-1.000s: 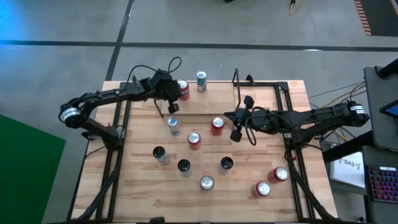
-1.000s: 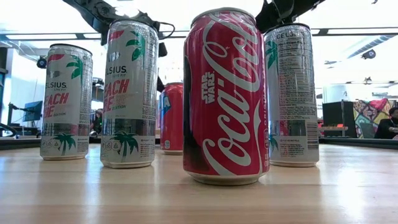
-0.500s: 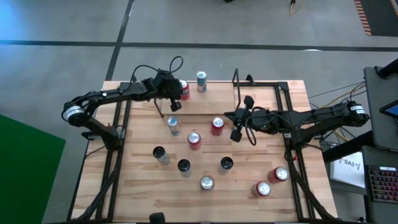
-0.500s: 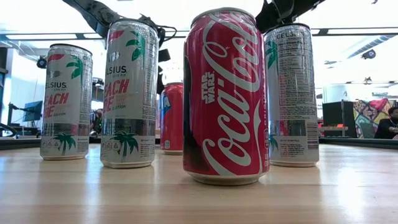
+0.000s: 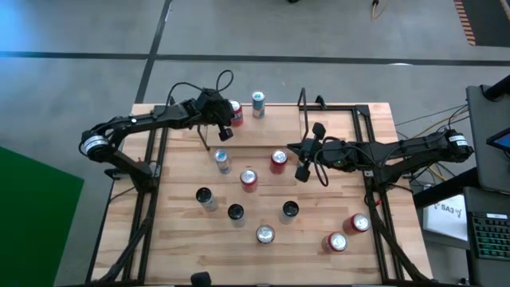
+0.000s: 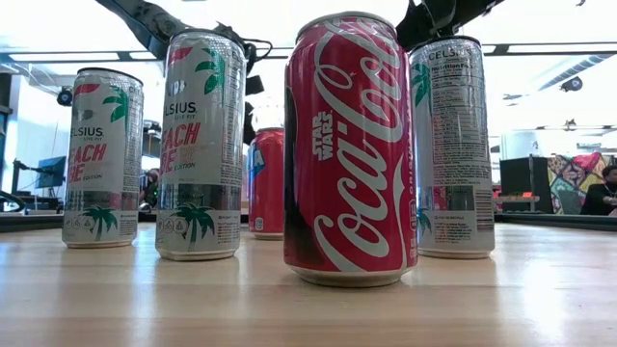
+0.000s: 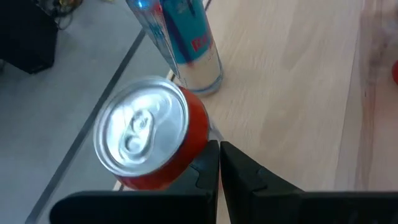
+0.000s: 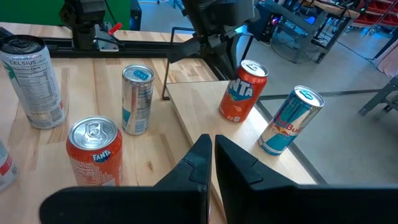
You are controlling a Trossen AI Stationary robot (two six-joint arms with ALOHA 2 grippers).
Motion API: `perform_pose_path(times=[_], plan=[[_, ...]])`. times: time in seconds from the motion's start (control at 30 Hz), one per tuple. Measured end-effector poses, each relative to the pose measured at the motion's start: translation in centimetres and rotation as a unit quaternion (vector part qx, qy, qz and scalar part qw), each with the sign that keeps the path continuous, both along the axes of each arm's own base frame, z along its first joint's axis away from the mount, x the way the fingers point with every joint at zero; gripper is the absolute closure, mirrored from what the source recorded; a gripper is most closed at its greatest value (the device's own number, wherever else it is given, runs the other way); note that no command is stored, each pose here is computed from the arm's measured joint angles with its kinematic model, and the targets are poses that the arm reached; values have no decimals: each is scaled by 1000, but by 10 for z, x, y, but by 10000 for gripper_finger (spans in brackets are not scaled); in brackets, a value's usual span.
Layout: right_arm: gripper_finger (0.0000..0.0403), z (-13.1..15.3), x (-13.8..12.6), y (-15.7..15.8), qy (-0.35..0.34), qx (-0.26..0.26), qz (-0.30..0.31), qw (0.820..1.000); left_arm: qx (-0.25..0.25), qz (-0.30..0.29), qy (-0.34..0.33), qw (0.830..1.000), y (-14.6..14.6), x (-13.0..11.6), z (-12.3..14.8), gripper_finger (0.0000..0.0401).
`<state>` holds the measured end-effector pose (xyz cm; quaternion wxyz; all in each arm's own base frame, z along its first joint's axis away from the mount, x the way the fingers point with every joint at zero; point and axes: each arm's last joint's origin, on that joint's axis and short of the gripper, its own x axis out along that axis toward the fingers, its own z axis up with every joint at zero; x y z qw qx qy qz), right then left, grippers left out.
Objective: Place canned beverage on shelf
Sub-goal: Put the bottom left orange soda can on the shelf
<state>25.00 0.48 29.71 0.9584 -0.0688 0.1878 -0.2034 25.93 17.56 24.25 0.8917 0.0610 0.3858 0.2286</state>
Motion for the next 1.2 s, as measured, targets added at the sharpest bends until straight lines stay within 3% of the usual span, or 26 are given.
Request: perform_pose_path(times=[0.3, 1.2], plan=[[390, 0, 0, 0, 0, 0, 0, 1000, -14, 13, 40, 999, -3, -11, 0, 401], [390, 0, 0, 0, 2, -3, 1, 1000, 5, 40, 18, 999, 11, -9, -2, 401]])
